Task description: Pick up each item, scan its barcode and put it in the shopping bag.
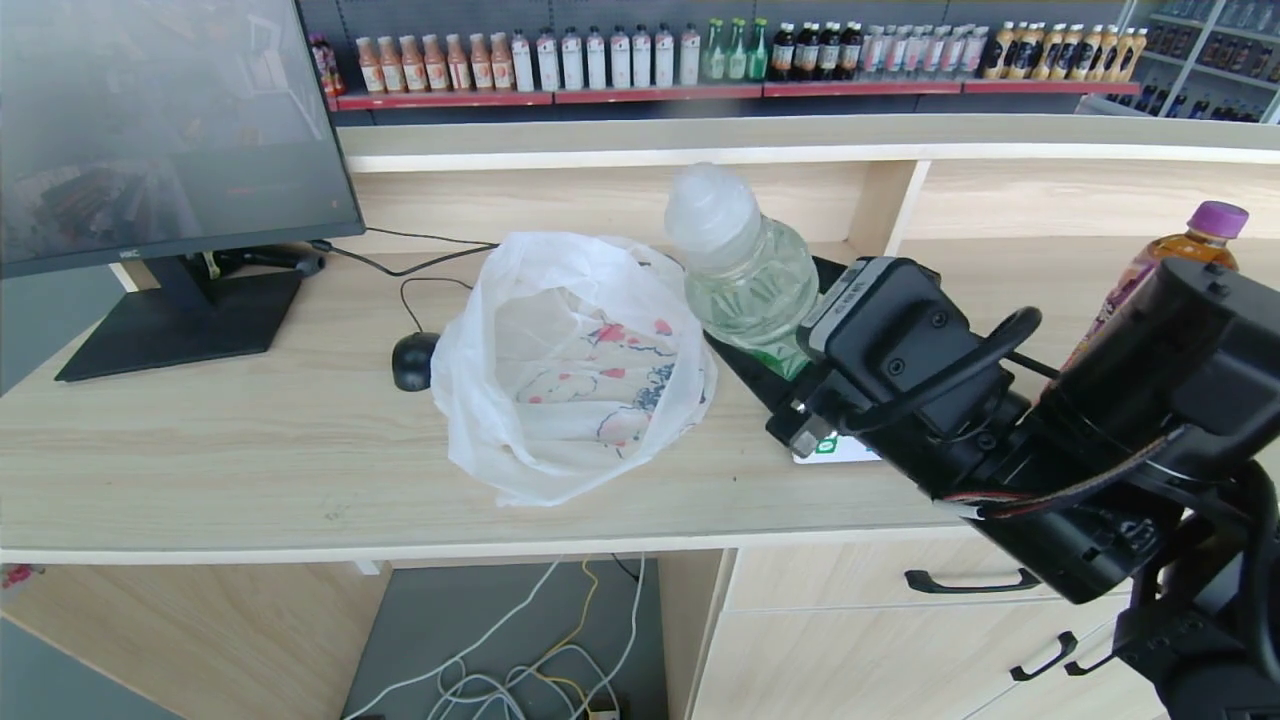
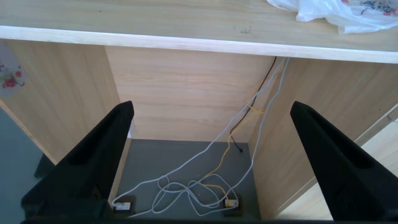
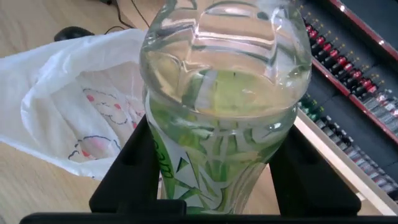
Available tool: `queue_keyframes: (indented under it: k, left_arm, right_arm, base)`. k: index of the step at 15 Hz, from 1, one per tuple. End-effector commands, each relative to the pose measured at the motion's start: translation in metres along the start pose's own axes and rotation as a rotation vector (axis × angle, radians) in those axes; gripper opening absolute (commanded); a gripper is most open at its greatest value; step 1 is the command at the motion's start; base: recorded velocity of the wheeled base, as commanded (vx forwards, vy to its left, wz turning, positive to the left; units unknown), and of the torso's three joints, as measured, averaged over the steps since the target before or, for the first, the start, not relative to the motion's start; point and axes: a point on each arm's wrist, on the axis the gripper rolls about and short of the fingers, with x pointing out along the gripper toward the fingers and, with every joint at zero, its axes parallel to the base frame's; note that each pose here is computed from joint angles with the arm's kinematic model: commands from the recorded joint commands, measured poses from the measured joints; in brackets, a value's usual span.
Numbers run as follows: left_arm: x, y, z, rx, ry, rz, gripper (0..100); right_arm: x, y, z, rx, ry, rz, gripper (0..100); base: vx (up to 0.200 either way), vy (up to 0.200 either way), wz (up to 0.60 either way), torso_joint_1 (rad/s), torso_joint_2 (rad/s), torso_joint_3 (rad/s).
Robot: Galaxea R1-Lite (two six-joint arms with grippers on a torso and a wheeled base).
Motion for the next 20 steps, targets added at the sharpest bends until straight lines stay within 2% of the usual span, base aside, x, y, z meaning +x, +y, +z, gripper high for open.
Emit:
queue_keyframes:
  k: [1,4,6,8,10,12,15,17,20]
  left_arm:
    - [0.0,0.0,0.0,0.0,-0.001,0.0,100]
    - [0.0,0.0,0.0,0.0,-0.001,0.0,100]
    - [0.0,0.0,0.0,0.0,-0.001,0.0,100]
    - [0.0,0.0,0.0,0.0,-0.001,-0.001,100]
    - [0.0,0.0,0.0,0.0,-0.001,0.0,100]
    - [0.0,0.0,0.0,0.0,-0.001,0.0,100]
    - [0.0,0.0,0.0,0.0,-0.001,0.0,100]
    - [0.0,0.0,0.0,0.0,-0.001,0.0,100]
    - [0.0,0.0,0.0,0.002,-0.001,0.0,100]
  right_arm:
    - [-0.001,0.004,0.0,0.111,0.009,-0.008,0]
    - [0.004,0.005,-0.002,0.321,-0.023,-0.041,0]
    - [0.006,0.007,-0.004,0.432,-0.07,-0.072,0]
    - [0.003,0.018,-0.013,0.539,-0.07,-0.061,0]
    - [0.0,0.017,-0.015,0.654,-0.117,-0.094,0]
    - [0.0,0.009,-0.022,0.672,-0.095,-0.153,0]
    - [0.002,0.004,-0.022,0.69,-0.121,-0.179,0]
    - [0.002,-0.006,-0.026,0.729,-0.128,-0.217,0]
    - [0.0,-0.037,-0.047,0.721,-0.104,-0.345,0]
  base:
    - [0.0,0.0,0.0,0.0,0.0,0.0]
    - [0.0,0.0,0.0,0.0,0.0,0.0]
    - [0.0,0.0,0.0,0.0,0.0,0.0]
    - [0.0,0.0,0.0,0.0,0.0,0.0]
    - [0.0,0.0,0.0,0.0,0.0,0.0]
    - [0.0,0.0,0.0,0.0,0.0,0.0]
    - [0.0,0.0,0.0,0.0,0.0,0.0]
    - [0.0,0.0,0.0,0.0,0.0,0.0]
    - [0.0,0.0,0.0,0.0,0.0,0.0]
